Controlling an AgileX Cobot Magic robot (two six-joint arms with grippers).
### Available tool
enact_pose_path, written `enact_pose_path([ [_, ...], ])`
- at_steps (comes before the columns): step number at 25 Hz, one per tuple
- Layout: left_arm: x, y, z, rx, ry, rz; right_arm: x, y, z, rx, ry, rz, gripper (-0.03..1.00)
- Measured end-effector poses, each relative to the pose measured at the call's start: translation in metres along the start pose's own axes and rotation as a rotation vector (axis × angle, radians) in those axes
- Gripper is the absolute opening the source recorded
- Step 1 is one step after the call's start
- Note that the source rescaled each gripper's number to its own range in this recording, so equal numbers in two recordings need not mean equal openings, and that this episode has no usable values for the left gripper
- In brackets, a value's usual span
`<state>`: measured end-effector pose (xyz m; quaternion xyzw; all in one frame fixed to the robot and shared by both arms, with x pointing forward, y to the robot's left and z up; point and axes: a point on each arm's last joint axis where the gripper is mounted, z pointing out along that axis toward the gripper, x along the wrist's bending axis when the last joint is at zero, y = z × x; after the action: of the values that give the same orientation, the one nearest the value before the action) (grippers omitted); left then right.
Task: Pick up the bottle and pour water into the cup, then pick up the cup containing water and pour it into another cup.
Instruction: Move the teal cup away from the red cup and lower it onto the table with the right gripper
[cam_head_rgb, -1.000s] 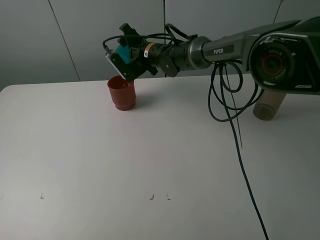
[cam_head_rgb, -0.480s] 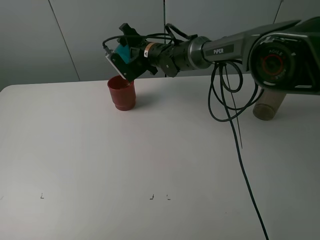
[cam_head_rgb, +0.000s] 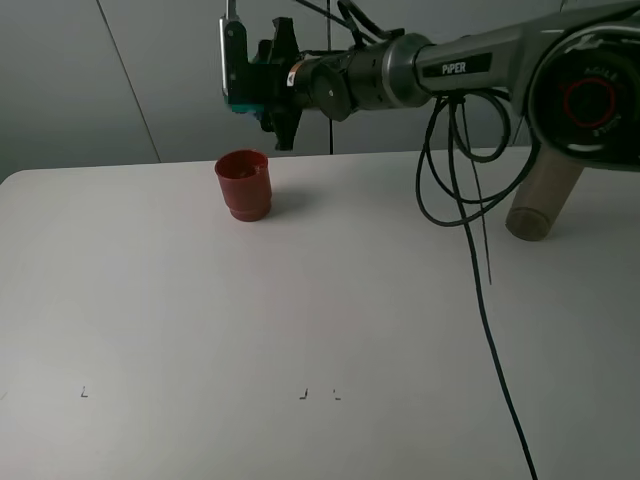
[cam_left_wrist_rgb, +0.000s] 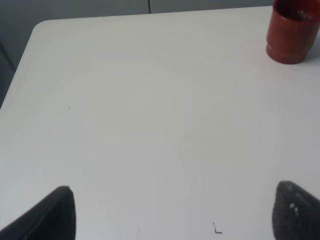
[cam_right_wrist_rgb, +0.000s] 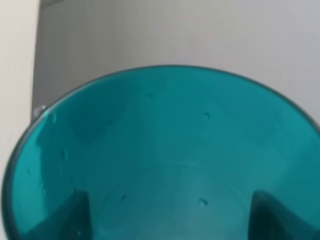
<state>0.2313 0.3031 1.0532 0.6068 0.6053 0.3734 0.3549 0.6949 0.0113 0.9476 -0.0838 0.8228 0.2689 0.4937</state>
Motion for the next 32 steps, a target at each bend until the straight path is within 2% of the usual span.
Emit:
enact_pose_path([
  [5,0.0,0.0,0.0,0.0,0.0,-0.007,-0.024,0.01,-0.016,-0.002,-0.011,0.436,0.01],
  [8,0.0,0.0,0.0,0.0,0.0,-0.007,-0.03,0.012,-0.023,0.017,0.008,0.611,0.01],
  [12,0.0,0.0,0.0,0.0,0.0,0.0,-0.028,0.011,-0.028,0.061,0.049,0.719,0.01],
  [18,0.0,0.0,0.0,0.0,0.0,0.0,-0.02,0.008,-0.053,0.098,0.091,0.807,0.01],
  [22,0.0,0.0,0.0,0.0,0.0,0.0,-0.012,0.005,-0.08,0.082,0.069,0.872,0.01],
  [27,0.0,0.0,0.0,0.0,0.0,0.0,0.01,-0.006,-0.116,0.107,0.053,0.989,0.01],
  [32,0.0,0.0,0.0,0.0,0.0,0.0,0.047,-0.025,-0.132,0.193,0.059,1.095,0.01],
])
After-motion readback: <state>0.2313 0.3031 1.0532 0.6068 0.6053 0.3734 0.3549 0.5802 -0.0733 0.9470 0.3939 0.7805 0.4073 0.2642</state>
